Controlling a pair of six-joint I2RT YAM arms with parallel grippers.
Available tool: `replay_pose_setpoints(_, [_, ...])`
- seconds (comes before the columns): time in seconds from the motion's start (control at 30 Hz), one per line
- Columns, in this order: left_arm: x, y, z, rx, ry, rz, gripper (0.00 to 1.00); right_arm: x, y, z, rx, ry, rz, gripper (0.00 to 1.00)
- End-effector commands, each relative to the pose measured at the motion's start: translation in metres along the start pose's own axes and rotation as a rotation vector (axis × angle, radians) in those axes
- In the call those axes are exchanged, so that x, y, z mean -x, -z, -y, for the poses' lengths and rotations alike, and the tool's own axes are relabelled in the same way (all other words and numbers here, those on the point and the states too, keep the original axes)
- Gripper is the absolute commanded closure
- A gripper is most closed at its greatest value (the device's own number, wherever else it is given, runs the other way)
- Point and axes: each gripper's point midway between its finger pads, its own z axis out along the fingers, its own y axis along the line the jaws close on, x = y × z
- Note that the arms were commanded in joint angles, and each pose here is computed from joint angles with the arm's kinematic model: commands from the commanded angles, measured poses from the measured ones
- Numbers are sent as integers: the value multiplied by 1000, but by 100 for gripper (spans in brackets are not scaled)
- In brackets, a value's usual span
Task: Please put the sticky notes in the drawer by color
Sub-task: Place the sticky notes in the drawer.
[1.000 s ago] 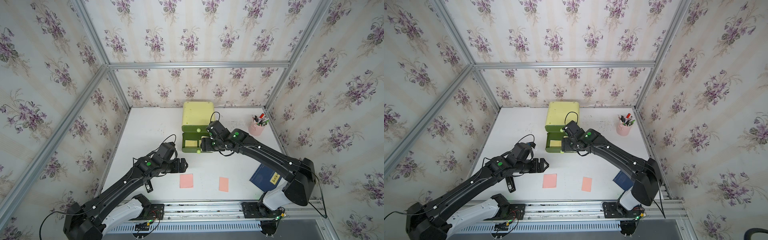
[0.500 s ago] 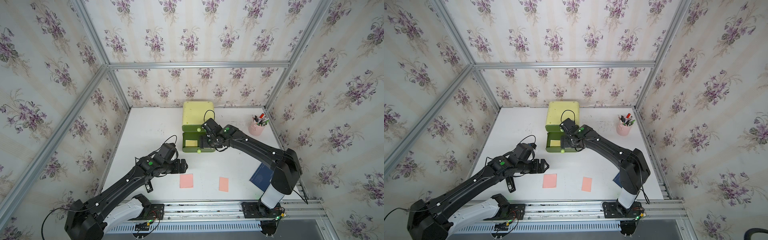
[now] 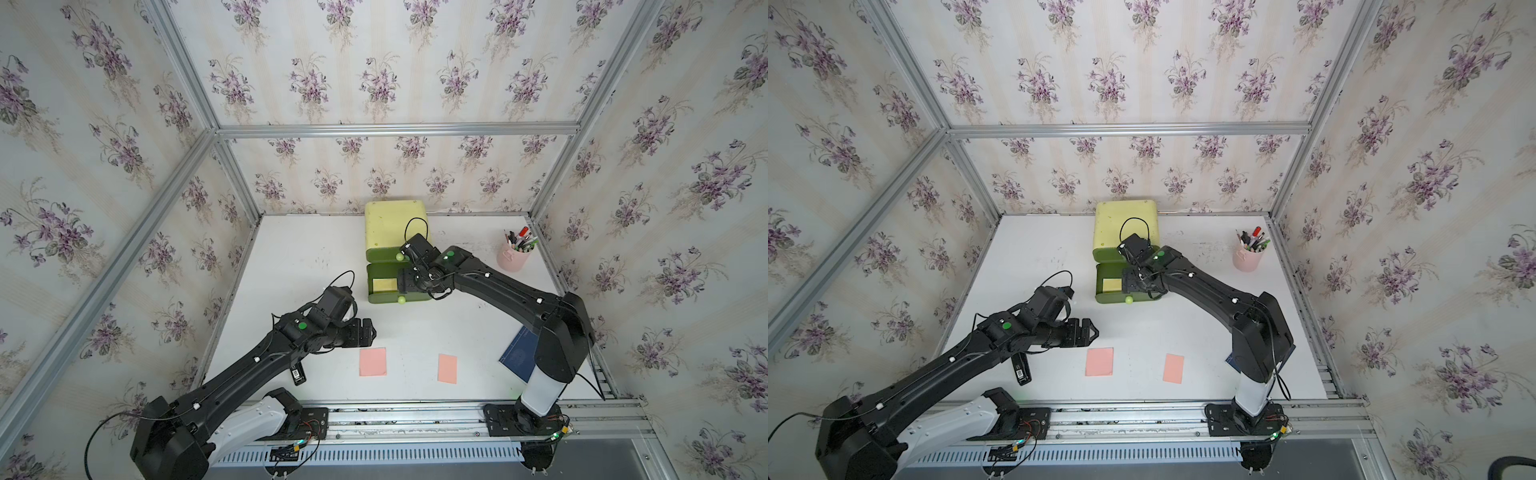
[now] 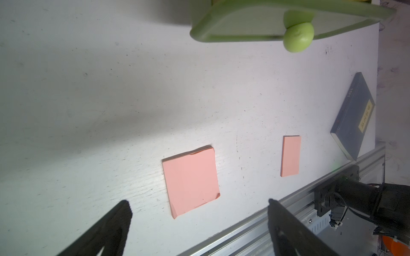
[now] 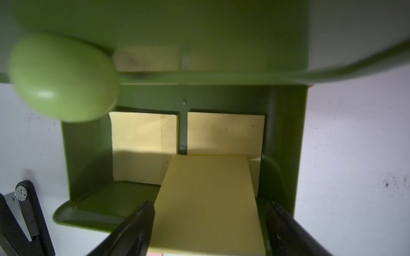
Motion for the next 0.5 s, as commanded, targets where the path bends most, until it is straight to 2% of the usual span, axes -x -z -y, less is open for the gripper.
replay_pose_setpoints(0.0, [3,-1,3,-11,-19,8,6,7,2,4,-23,-7,35,17])
replay_pose_setpoints(0.17, [4,-1,2,-5,-19,10,6,7,10,4,-4,-8,60,14])
replay_pose_setpoints(0.33, [8,0,6,-6,-27,12,6,9,34,4,43,-13,111,14])
replay_pose_setpoints(0.47, [13,4,8,1,-39,23,6,2,48,0,112,-7,122,19])
